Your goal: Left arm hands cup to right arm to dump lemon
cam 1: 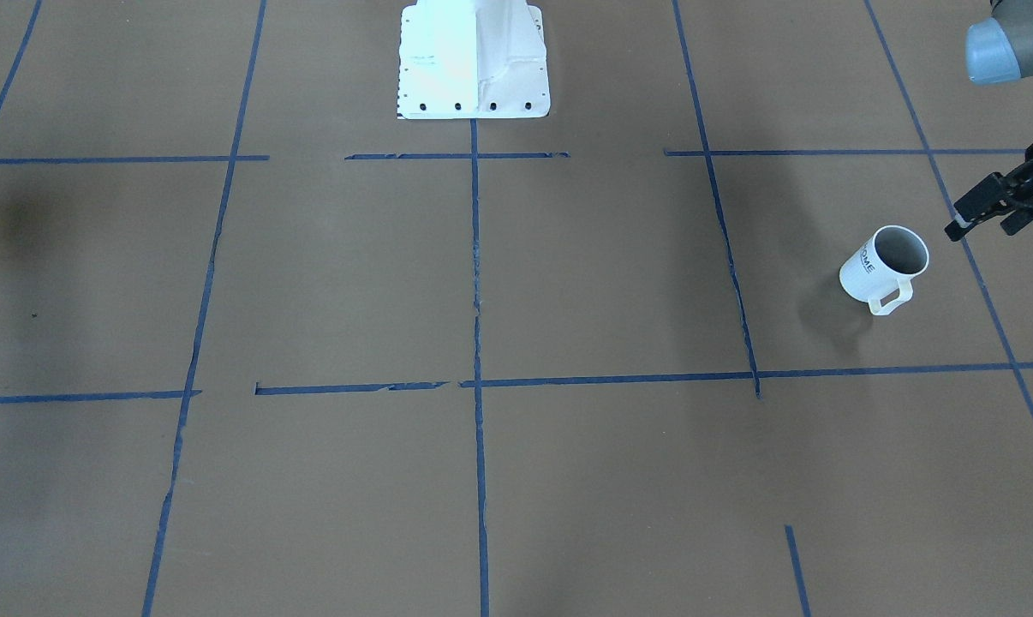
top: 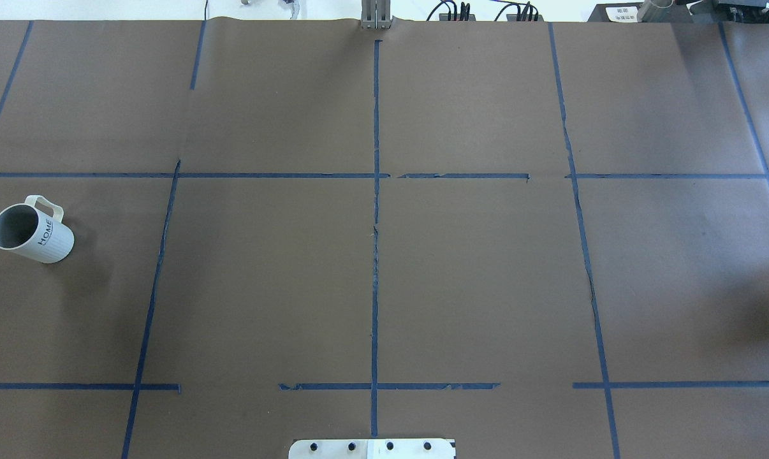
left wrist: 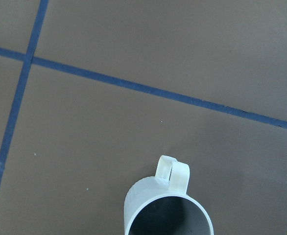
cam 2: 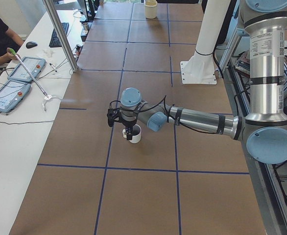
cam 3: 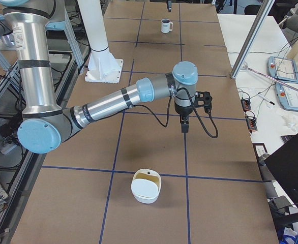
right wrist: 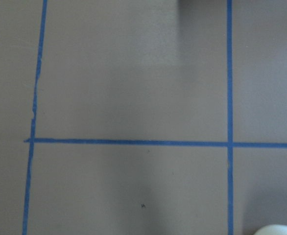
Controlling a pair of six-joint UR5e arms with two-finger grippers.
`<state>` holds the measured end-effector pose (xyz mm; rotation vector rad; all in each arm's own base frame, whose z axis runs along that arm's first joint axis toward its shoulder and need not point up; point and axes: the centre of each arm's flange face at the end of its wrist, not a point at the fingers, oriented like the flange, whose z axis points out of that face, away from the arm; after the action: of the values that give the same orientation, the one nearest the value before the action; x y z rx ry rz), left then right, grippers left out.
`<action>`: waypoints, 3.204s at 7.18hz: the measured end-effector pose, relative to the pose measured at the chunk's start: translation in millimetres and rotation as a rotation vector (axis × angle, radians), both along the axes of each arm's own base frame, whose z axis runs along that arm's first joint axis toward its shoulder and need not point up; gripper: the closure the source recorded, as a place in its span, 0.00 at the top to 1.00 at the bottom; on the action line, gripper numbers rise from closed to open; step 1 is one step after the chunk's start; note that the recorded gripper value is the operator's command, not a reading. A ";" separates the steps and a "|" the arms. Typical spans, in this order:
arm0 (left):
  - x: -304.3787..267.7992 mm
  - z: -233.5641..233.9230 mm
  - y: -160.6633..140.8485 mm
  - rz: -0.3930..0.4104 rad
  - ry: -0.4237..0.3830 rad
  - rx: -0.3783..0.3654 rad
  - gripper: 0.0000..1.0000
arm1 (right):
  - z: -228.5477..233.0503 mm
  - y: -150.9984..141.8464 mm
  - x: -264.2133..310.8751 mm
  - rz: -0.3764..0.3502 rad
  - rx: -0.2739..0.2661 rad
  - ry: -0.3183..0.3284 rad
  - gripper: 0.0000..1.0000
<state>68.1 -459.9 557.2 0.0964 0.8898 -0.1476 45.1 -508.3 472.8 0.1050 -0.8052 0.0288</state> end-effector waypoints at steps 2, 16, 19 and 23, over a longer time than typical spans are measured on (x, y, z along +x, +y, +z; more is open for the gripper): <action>-41.7 19.1 10.4 0.070 -0.013 0.075 1.00 | 38.9 33.3 9.9 -0.083 -0.146 0.062 1.00; -131.1 42.7 79.2 0.209 -0.085 0.046 1.00 | 103.2 85.4 0.8 -0.154 -0.157 0.066 1.00; -131.0 32.8 82.5 0.207 -0.079 0.056 1.00 | 103.4 85.2 0.7 -0.155 -0.154 0.065 1.00; -129.7 19.8 83.5 0.211 -0.075 0.034 1.00 | 102.8 84.9 0.7 -0.157 -0.150 0.064 1.00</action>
<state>-61.6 -376.5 577.0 0.0389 0.8225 0.0680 45.7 -423.4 575.6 -0.0988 -0.7425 -0.0627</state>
